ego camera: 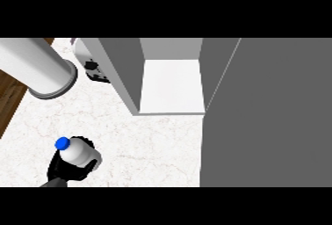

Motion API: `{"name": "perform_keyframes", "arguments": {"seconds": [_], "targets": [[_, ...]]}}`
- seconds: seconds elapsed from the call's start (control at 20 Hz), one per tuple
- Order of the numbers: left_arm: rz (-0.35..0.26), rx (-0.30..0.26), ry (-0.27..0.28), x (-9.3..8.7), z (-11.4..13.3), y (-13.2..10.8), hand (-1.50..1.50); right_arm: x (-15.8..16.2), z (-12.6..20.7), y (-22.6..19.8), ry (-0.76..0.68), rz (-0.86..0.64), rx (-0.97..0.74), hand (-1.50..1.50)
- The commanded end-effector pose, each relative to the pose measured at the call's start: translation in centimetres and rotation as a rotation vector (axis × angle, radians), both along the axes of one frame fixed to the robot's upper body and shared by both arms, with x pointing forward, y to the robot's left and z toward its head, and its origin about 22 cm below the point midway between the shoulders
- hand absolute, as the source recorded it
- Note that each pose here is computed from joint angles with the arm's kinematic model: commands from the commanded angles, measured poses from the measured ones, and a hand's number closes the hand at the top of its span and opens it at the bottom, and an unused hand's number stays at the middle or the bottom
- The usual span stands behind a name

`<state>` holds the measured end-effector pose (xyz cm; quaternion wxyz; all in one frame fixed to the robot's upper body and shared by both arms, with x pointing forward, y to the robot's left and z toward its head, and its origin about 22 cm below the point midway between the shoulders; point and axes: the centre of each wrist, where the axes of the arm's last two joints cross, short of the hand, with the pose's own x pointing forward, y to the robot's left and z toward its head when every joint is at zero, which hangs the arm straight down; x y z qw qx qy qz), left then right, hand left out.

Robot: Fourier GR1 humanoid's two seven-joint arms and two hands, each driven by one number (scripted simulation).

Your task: Pick up the bottled water, place it into the cabinet and close the cabinet

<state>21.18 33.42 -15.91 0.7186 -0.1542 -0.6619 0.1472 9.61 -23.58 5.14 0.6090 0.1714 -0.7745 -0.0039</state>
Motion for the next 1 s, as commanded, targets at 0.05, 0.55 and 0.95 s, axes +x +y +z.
{"name": "perform_keyframes", "arguments": {"seconds": [0.05,0.55,0.95], "targets": [[0.055,-0.064,-0.104,1.4,0.1,-1.7,1.5,1.1,-0.1,-0.6,0.018,-0.003,-0.006,-1.5],[0.012,-0.168,-0.109,2.6,1.7,-3.4,1.5,1.4,-0.9,-0.5,0.001,0.007,-0.001,-1.5],[-0.022,-0.131,-0.114,3.8,6.0,-5.1,1.5,0.6,1.0,1.4,0.0,0.014,0.008,-1.5]]}}
